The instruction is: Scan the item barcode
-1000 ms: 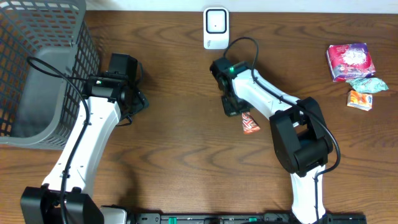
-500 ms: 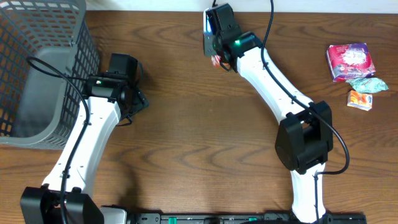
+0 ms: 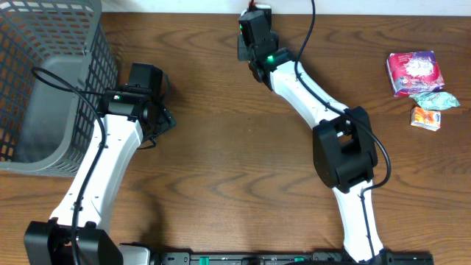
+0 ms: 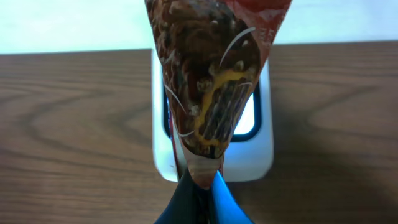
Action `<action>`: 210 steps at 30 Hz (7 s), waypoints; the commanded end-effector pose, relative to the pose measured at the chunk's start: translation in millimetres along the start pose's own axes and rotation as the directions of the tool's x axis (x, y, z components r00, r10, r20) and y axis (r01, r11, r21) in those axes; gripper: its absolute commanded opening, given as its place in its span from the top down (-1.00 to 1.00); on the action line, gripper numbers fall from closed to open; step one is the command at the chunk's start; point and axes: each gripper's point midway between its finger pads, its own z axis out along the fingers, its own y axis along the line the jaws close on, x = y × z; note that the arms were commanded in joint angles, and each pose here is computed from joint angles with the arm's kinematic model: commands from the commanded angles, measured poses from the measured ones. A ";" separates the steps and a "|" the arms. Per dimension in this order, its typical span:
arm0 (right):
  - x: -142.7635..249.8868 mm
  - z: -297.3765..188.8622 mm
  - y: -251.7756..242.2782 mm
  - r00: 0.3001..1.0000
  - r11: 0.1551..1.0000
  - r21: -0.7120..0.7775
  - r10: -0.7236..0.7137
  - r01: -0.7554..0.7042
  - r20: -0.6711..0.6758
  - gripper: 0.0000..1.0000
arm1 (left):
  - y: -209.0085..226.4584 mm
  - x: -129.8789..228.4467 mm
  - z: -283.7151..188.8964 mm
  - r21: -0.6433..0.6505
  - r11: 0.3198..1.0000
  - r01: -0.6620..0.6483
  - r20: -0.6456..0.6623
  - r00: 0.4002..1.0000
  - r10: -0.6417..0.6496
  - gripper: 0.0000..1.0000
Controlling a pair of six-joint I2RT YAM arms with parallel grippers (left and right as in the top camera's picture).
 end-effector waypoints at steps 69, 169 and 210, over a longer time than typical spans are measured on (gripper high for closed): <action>65.9 -362.1 -316.7 0.809 0.677 0.595 0.583 -0.433 -0.073 -0.99 | 2.2 1.2 0.9 -0.008 1.000 0.004 -0.001 1.000 -0.004 -0.96; 122.2 -416.1 -286.9 0.841 0.754 0.385 0.525 -0.532 0.133 -0.99 | 2.2 1.2 0.9 -0.008 1.000 0.004 -0.001 1.000 -0.004 -0.96; 134.0 -346.0 -234.7 0.836 0.977 -0.079 0.209 -0.196 0.507 -0.99 | 2.2 1.2 0.9 -0.008 1.000 0.004 -0.001 1.000 -0.004 -0.96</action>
